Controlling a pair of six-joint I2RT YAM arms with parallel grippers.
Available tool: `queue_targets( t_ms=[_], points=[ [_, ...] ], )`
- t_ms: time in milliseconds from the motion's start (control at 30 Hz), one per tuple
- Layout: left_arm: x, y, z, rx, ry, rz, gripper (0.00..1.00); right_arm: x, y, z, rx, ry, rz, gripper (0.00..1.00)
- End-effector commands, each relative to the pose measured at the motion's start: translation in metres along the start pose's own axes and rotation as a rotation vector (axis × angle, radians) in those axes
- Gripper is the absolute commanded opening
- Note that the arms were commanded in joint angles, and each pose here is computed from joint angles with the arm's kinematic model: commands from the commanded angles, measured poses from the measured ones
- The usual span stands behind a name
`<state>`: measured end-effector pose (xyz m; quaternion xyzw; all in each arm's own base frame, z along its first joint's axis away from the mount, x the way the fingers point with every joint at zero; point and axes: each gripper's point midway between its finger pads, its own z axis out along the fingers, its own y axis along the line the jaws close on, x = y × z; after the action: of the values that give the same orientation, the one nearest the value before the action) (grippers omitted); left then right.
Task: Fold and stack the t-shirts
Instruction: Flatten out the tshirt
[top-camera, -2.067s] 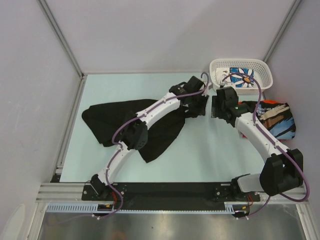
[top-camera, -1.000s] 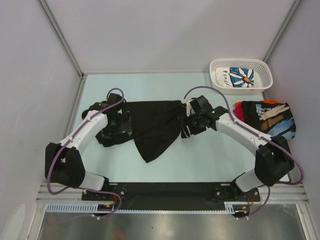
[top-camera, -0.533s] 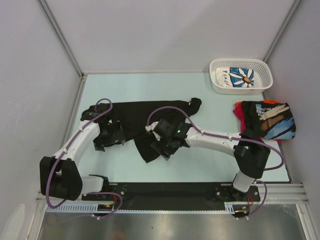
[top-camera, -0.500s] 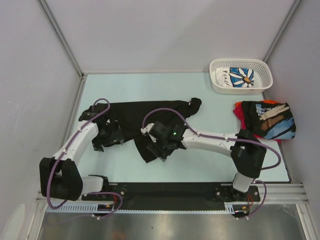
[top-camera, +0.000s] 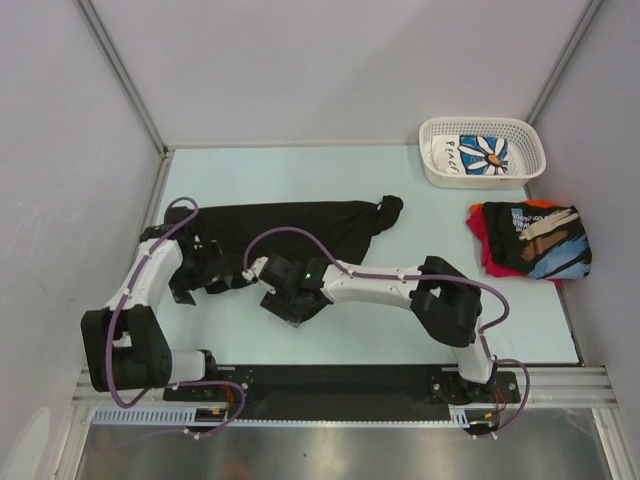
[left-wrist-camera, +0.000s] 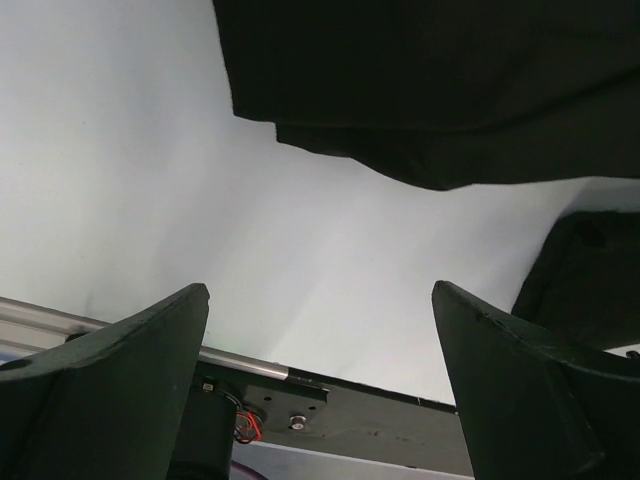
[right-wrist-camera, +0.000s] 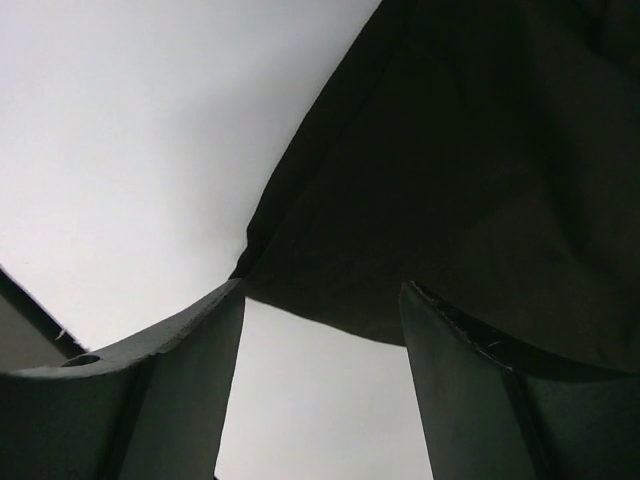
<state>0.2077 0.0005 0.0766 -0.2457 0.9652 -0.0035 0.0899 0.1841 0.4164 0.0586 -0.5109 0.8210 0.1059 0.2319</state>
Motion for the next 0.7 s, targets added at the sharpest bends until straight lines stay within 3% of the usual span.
queue_targets(
  t_ms=[0, 267, 367, 400, 433, 467, 667],
  points=[
    [-0.026, 0.002, -0.007, 0.013, -0.056, -0.018, 1.0, -0.004, 0.002, 0.008, -0.012, 0.016, -0.029, 0.69],
    [-0.056, 0.019, -0.009, 0.002, -0.092, -0.071, 1.0, 0.011, 0.02, 0.032, -0.066, 0.091, -0.034, 0.69],
    [-0.057, 0.021, -0.005, 0.007, -0.071, -0.072, 1.0, 0.012, 0.019, 0.037, -0.034, 0.119, -0.037, 0.64],
    [-0.056, 0.021, -0.004, 0.005, -0.061, -0.069, 1.0, 0.028, 0.013, 0.045, -0.005, 0.185, -0.043, 0.43],
    [-0.053, 0.016, 0.0, 0.03, -0.034, -0.068, 1.0, 0.022, 0.009, 0.046, 0.012, 0.183, -0.041, 0.15],
    [-0.049, 0.017, 0.002, 0.028, -0.02, -0.068, 1.0, 0.026, 0.005, 0.048, 0.03, 0.202, -0.042, 0.03],
    [-0.047, 0.015, 0.007, 0.048, -0.032, -0.083, 1.0, 0.017, -0.052, 0.034, 0.157, 0.166, 0.096, 0.0]
  ],
)
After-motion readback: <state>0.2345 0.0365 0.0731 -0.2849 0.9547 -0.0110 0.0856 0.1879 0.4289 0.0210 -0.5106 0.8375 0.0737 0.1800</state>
